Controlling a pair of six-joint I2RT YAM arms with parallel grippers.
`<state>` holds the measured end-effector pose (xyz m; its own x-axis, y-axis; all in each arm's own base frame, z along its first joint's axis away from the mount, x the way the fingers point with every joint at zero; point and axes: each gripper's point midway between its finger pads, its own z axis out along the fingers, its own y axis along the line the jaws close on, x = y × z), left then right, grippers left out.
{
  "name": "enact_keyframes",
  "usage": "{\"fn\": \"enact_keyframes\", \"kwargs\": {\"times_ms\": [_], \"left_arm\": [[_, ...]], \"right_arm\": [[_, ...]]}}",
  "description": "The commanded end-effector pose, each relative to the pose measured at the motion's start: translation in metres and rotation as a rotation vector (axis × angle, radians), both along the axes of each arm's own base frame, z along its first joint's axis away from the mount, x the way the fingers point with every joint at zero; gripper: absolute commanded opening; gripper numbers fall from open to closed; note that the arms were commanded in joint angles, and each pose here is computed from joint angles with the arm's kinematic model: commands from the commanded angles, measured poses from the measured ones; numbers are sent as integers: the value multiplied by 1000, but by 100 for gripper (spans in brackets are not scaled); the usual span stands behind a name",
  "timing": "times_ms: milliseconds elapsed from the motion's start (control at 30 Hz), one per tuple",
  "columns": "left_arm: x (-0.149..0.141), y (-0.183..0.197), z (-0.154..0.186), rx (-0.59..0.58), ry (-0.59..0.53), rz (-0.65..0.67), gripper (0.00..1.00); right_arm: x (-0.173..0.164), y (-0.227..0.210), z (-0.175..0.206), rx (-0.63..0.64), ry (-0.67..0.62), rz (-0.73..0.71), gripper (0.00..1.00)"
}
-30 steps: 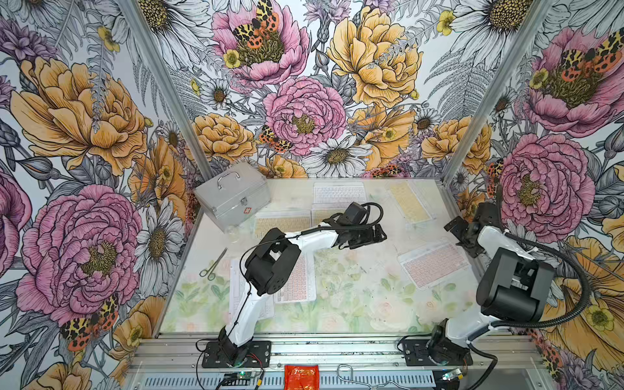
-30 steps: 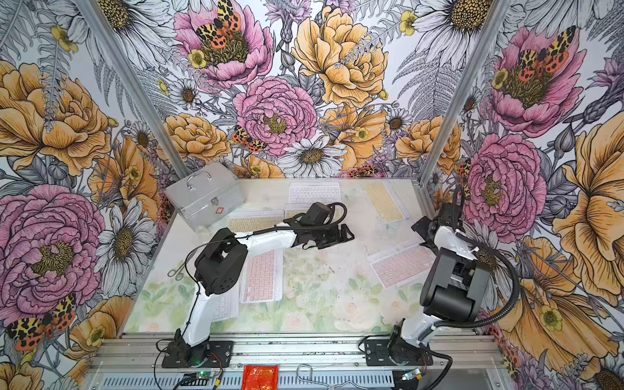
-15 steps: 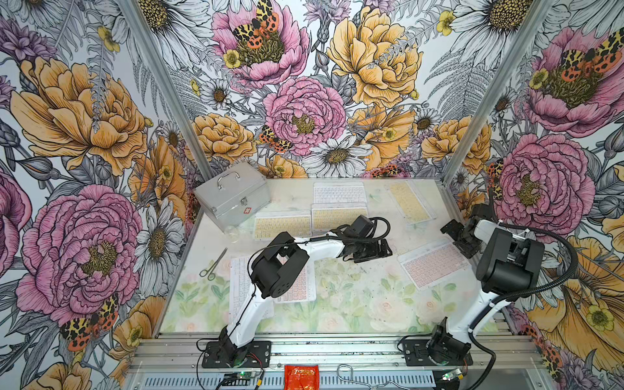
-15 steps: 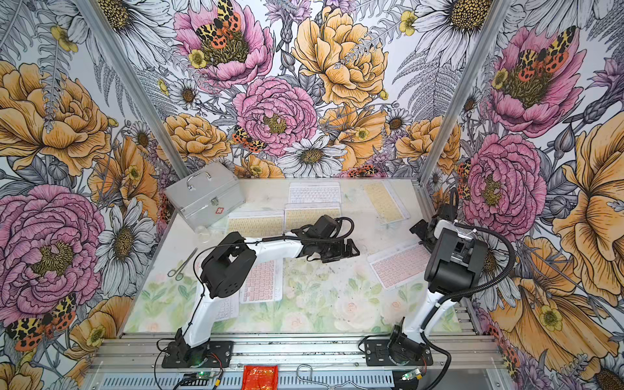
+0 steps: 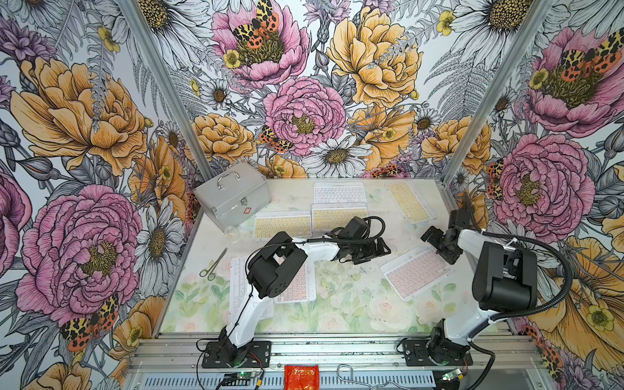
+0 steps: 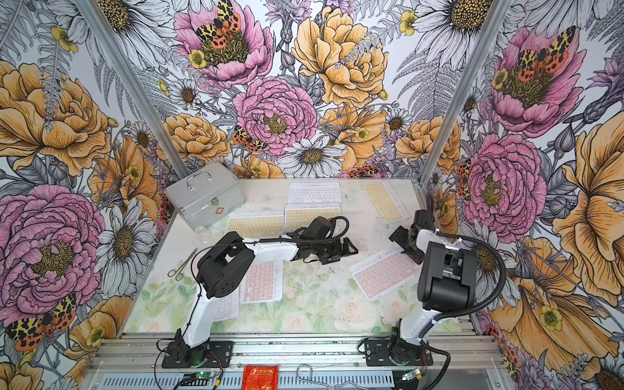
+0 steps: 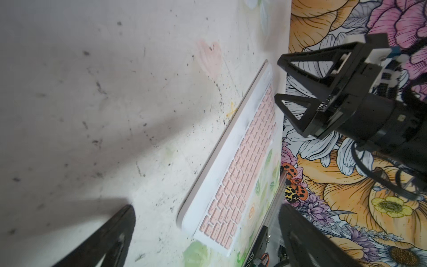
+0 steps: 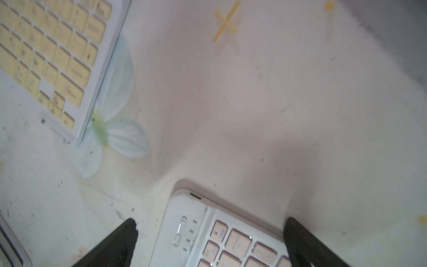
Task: Stack the numeric keypads
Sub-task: Move the numeric keypad to the center of the board.
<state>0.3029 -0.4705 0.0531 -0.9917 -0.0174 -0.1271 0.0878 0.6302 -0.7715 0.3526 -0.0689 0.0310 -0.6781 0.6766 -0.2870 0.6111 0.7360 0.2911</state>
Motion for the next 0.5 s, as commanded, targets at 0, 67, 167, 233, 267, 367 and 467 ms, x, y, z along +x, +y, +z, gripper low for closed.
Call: {"fn": "enact_keyframes", "kwargs": {"times_ms": [0,67,167,233,267,367,467], "left_arm": [[-3,16,7,-19,29,28,99],[-3,32,7,-5,29,48,99],[-6,62,10,18,30,75,99],[-13,76,12,51,29,70,99],[-19,81,11,68,31,66,99],[-37,82,11,79,44,44,99],[-53,75,8,88,57,15,99]], "right_arm": [[-4,42,3,56,-2,64,100],[1,50,7,76,-16,85,100],[8,47,11,61,-29,96,100],[11,46,10,58,-27,102,100],[11,46,7,59,-20,103,100],[12,45,0,65,-3,110,100],[8,45,-2,65,2,118,100]]}}
